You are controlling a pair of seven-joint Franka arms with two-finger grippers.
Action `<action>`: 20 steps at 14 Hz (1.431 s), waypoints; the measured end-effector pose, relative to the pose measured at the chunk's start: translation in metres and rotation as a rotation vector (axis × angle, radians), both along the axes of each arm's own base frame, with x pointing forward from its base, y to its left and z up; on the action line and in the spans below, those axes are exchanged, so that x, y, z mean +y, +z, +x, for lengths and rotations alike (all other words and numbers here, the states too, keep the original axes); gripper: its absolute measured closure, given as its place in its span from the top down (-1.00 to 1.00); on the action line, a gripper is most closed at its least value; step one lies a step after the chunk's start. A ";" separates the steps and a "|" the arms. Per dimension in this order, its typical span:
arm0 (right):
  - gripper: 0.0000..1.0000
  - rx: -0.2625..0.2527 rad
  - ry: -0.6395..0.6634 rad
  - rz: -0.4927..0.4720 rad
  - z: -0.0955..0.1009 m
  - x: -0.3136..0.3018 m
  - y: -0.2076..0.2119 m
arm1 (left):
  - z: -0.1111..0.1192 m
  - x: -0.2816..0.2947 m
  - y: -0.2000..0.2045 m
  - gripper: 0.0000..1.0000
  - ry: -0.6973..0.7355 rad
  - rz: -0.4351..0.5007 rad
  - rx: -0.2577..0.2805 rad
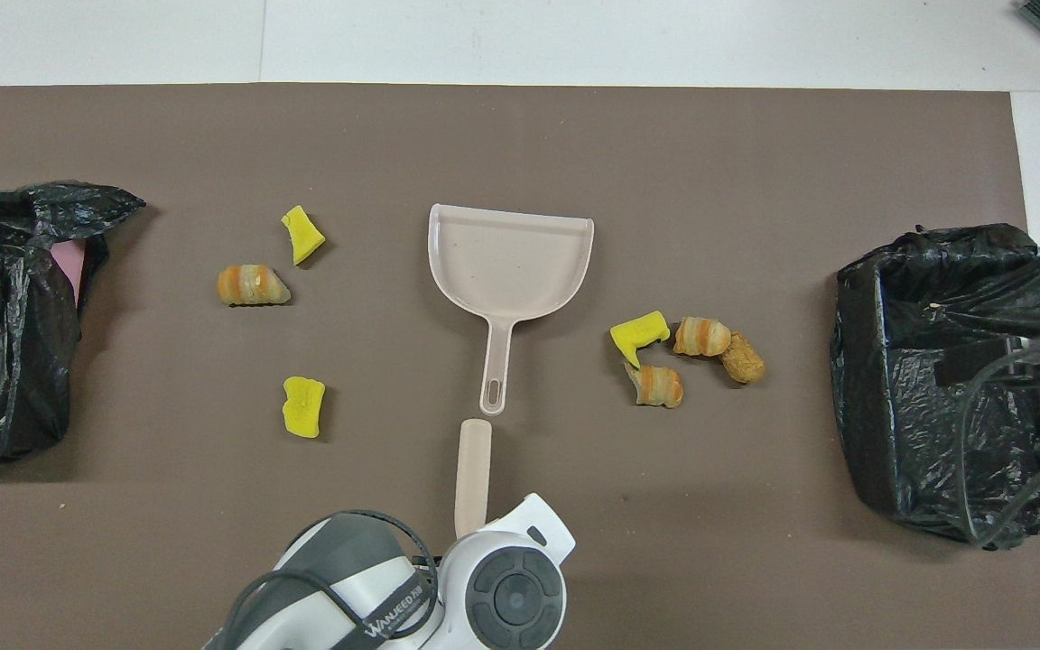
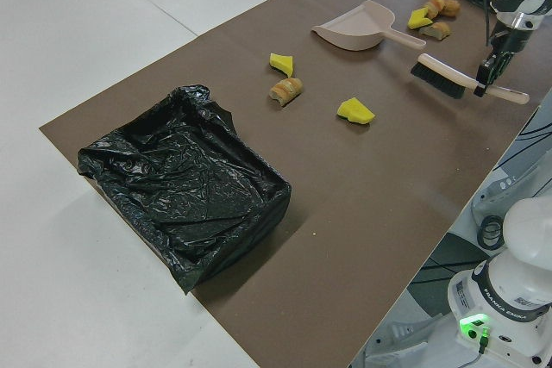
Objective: Sweep and dump trash in bin
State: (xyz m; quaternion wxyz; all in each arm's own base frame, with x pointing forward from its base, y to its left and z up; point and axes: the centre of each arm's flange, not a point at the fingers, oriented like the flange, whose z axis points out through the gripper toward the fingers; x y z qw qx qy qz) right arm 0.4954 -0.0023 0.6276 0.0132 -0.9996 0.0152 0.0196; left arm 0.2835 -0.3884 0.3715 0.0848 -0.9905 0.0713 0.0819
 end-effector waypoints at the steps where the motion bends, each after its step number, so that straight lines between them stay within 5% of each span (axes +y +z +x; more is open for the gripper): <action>1: 1.00 -0.012 0.007 0.000 0.001 0.008 0.001 | 0.009 0.010 -0.001 -0.50 0.019 0.024 0.004; 7: 1.00 -0.066 -0.088 0.007 0.025 0.100 -0.022 | 0.109 0.105 -0.001 -0.50 0.162 0.137 -0.087; 11: 1.00 -0.057 -0.189 0.063 0.067 0.180 -0.091 | 0.185 0.166 0.005 -0.50 0.187 0.144 -0.100; 14: 1.00 -0.043 -0.231 0.088 0.073 0.266 -0.149 | 0.235 0.211 0.005 -0.50 0.185 0.137 -0.126; 20: 1.00 -0.052 -0.190 0.086 0.063 0.363 -0.245 | 0.278 0.311 -0.005 -0.50 0.114 0.085 -0.131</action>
